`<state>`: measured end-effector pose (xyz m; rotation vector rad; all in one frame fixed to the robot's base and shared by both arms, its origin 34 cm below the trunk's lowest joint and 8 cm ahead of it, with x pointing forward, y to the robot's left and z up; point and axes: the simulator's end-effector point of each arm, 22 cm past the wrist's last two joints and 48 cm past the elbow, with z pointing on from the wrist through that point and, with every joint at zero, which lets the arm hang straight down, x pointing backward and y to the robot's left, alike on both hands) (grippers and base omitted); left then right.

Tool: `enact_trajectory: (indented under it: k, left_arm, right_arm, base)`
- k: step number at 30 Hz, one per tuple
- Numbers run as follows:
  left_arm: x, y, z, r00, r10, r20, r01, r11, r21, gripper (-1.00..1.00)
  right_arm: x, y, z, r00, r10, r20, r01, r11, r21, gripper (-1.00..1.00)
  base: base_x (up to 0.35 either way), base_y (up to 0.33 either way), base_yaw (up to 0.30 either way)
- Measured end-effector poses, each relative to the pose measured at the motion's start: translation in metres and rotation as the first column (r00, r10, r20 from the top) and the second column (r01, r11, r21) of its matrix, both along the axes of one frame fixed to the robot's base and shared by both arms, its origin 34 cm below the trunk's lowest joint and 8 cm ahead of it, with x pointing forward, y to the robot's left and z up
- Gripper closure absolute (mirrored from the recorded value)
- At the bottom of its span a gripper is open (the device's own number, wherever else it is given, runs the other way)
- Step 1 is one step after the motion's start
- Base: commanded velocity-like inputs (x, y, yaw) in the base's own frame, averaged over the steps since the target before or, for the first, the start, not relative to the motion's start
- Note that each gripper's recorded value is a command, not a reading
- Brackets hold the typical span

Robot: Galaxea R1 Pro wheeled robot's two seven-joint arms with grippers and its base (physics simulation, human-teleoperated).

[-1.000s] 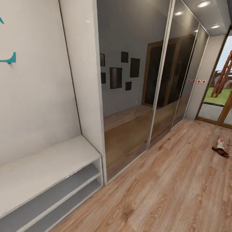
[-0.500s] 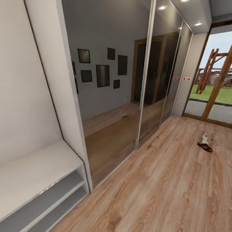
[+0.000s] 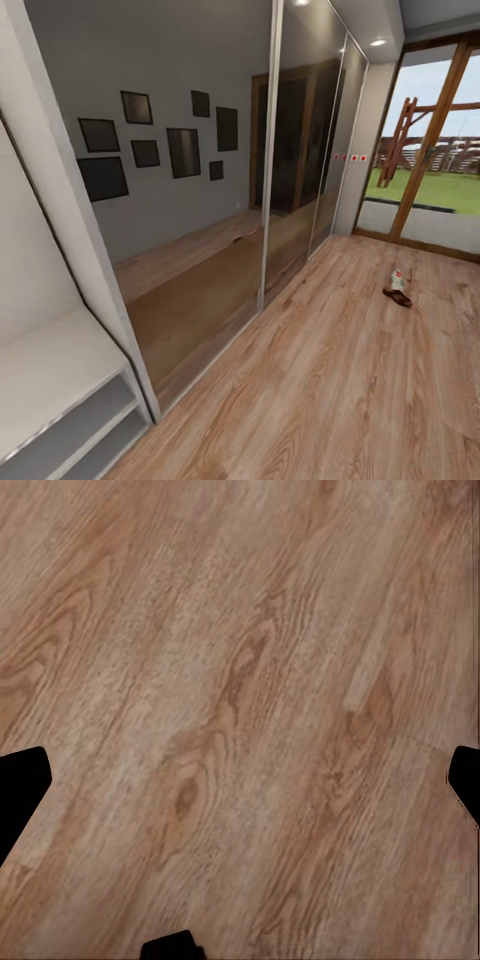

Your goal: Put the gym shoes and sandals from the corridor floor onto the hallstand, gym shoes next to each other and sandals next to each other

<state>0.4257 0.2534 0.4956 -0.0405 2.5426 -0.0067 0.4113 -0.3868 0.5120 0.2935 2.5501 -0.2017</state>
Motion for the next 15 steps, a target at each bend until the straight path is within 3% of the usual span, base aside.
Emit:
enact_trajectory:
  k: [15]
  left_arm:
    - [-0.0058, 0.0003, -0.0053, 1.0, 0.001, -0.018, -0.001, 1.0, 0.0, -1.0]
  right_arm:
    - [-0.0062, -0.0007, -0.0051, 1.0, -0.004, -0.019, 0.004, 1.0, 0.001, -1.0]
  base:
    - [0.316, -0.013, -0.196]
